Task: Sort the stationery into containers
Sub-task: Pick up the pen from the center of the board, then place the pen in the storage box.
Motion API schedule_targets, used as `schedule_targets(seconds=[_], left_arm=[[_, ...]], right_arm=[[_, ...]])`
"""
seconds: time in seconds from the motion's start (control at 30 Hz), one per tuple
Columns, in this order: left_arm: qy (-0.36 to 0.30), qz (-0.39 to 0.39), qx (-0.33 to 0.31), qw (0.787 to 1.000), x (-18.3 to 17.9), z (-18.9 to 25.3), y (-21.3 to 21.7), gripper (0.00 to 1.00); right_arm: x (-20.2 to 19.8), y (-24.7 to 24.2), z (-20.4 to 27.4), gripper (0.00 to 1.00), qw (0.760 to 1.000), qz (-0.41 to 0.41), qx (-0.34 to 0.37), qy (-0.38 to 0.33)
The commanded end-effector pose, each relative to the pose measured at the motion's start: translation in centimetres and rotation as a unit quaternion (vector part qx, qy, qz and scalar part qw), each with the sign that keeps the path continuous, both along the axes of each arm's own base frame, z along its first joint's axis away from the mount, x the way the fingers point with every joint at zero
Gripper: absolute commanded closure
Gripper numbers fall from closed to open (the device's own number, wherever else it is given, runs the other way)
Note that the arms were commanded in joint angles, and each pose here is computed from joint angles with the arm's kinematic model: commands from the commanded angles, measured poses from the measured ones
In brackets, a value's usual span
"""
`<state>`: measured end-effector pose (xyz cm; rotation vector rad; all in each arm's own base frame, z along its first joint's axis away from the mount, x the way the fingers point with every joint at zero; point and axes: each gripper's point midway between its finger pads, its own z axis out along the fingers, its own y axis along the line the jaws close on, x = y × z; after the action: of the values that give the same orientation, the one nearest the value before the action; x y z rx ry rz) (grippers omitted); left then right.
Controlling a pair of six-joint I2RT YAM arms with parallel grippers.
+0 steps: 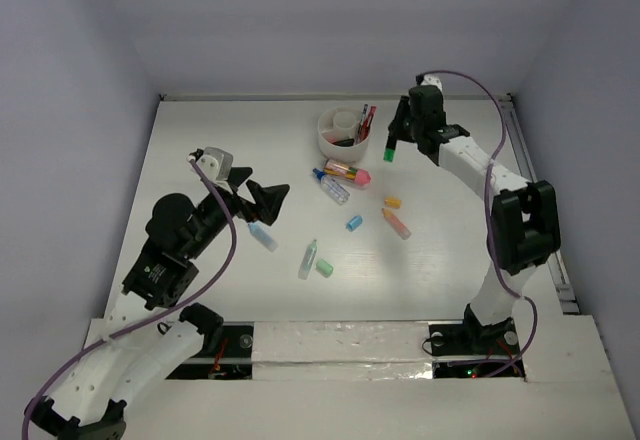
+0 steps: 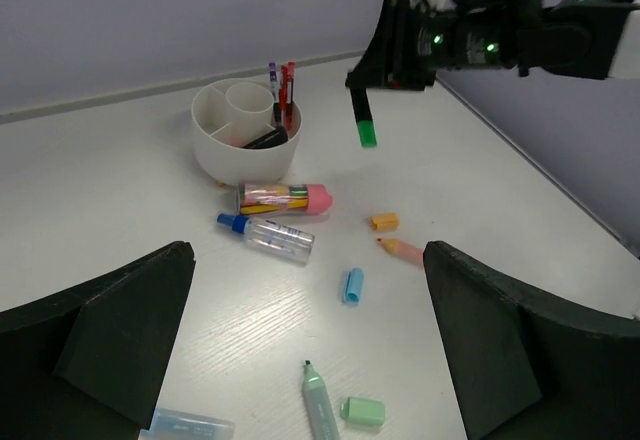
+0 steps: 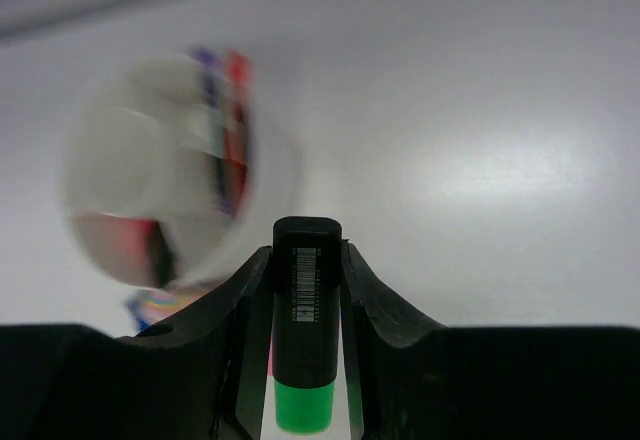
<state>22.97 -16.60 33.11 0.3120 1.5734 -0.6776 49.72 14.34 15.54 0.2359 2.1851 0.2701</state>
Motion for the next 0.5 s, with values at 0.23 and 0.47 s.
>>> schedule_targets(seconds=[0.23,0.47], left_arm=[[0.012,0.046,0.020,0.999,2.6,-0.8,0.4,0.01],[0.028,0.083,0.042,0.995,4.0,-2.1,1.3,0.01]], right_arm=[[2.1,12.6,16.0,1.00,0.937,0.073,0.027,-0.339],[4.2,15.8,15.8,1.00,0.909,0.076,-0.017,-0.410]])
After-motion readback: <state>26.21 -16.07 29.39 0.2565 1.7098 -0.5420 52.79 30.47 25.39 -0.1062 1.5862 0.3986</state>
